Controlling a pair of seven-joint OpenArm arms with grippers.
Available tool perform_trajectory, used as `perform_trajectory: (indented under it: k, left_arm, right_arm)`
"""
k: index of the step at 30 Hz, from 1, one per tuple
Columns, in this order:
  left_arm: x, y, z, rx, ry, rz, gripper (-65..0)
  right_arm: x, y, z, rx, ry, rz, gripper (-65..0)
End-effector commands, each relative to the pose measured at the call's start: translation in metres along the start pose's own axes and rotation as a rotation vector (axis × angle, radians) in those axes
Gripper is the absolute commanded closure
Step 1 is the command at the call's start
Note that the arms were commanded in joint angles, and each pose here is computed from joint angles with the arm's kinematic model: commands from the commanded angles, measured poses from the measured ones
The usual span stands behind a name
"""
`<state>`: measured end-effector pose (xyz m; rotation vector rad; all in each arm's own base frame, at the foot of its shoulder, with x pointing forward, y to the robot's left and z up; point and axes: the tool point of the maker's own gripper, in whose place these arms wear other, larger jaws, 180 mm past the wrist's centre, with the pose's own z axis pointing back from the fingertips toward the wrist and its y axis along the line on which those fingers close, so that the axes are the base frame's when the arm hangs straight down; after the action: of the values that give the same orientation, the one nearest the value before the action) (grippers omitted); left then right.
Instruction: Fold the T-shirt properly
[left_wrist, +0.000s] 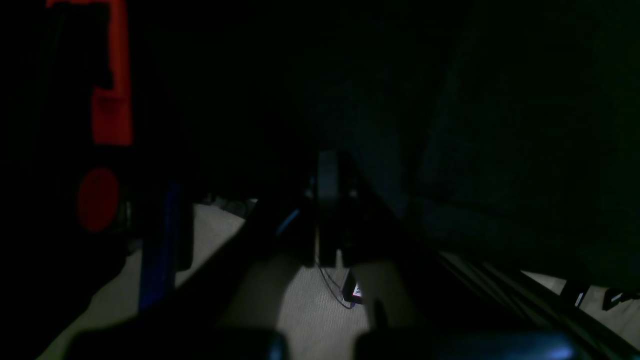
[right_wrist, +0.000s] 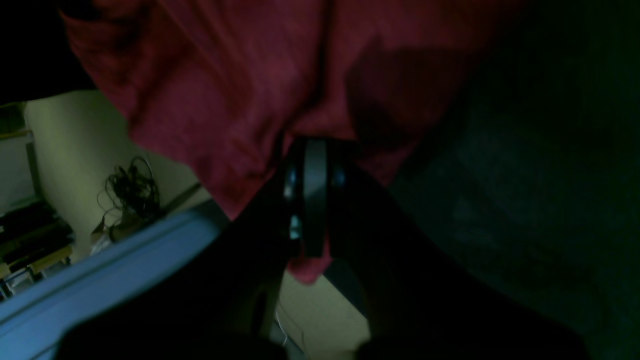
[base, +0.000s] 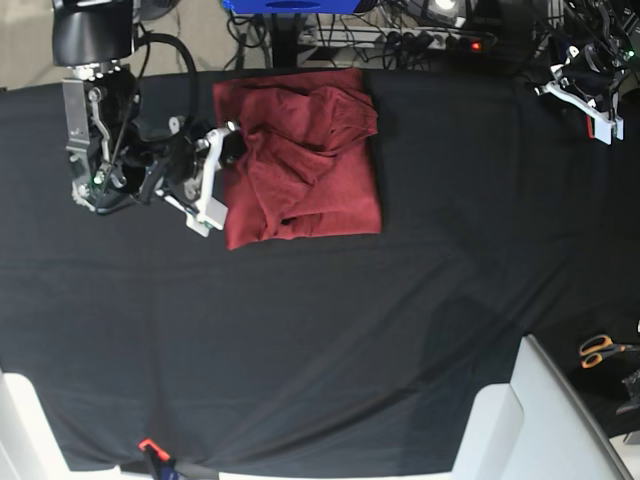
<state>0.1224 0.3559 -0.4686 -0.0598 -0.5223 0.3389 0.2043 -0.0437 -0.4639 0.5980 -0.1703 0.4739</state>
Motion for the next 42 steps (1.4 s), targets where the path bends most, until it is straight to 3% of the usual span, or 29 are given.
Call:
perform_trajectory:
  k: [1,6,12,25,42]
  left_arm:
    - [0.013,0.005,0.005,0.008,-0.035,-0.016,0.0]
    - [0.013,0.005,0.005,0.008,-0.035,-0.016,0.0]
    - [0.013,0.005,0.005,0.008,-0.035,-0.016,0.0]
    - [0.012,0.005,0.005,0.006,-0.035,-0.016,0.0]
    - [0.013,0.004,0.005,0.003,-0.038,-0.014,0.0]
  right_arm:
    - [0.012,-0.003,0.008,-0.009,-0.037,0.017,-0.8]
    - [0.02,-0.001,0.017,-0.031,-0.066,0.05,-0.8]
    - [0.026,0.006,0.027,-0.06,-0.086,0.02,-0.8]
    - [0.014,0.003,0.014,-0.031,-0.05,-0.032,-0.8]
    - [0.035,0.021,0.003,0.019,-0.077,-0.033,-0.8]
